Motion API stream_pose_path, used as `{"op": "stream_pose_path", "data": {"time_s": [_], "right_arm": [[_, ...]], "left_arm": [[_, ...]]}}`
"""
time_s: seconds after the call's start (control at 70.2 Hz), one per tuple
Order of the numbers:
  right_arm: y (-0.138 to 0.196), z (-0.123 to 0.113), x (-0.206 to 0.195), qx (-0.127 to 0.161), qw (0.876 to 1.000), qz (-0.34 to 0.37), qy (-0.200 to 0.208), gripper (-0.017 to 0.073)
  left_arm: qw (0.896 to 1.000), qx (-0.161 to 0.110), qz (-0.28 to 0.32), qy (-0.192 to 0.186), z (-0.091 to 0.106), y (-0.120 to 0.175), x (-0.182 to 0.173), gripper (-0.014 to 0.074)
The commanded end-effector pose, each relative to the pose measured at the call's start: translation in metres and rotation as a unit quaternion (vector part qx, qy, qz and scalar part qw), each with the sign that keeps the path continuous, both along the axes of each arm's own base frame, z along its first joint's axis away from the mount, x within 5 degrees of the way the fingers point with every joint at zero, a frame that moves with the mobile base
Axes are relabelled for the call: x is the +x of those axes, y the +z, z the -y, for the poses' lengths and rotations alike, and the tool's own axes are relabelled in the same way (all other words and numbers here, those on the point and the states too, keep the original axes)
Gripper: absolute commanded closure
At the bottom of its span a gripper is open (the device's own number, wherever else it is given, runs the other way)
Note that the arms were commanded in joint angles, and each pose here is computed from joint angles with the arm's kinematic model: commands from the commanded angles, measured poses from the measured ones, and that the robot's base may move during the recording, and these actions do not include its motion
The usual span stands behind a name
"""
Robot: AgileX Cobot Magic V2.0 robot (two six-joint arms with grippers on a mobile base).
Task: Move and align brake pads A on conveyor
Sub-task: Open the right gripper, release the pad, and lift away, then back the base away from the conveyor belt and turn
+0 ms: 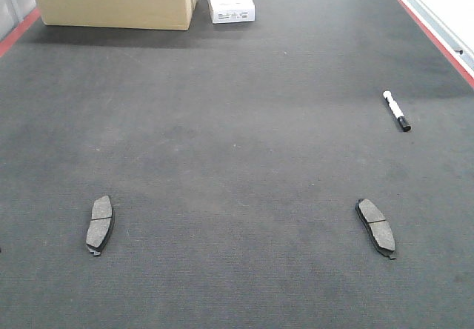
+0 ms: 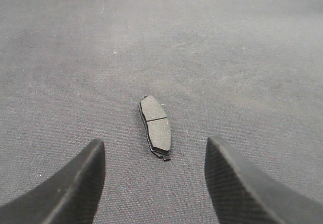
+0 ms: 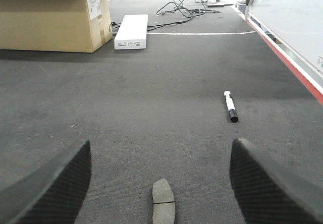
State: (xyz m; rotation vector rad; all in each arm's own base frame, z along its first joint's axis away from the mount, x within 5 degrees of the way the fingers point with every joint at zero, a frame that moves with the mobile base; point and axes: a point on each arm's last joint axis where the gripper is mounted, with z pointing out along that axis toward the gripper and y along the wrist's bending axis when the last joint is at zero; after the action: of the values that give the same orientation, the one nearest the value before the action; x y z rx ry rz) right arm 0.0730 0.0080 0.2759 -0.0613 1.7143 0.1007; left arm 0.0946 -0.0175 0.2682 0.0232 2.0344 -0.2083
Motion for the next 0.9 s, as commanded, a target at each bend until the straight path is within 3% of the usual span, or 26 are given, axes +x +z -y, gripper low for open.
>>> {"op": "stream_pose_path", "data": {"time_s": [0.0, 0.883], "right_arm": [[0.0157, 0.0009, 0.0012, 0.002, 0.999, 0.048, -0.006, 0.0023], [0.0157, 0.0009, 0.0012, 0.002, 0.999, 0.048, -0.006, 0.0023]], "left_arm": [[0.999, -0.011, 0.045, -0.003, 0.0013, 0.0148, 0.0029, 0.0188], [0.999, -0.011, 0.045, -0.003, 0.0013, 0.0148, 0.0029, 0.0188]]}}
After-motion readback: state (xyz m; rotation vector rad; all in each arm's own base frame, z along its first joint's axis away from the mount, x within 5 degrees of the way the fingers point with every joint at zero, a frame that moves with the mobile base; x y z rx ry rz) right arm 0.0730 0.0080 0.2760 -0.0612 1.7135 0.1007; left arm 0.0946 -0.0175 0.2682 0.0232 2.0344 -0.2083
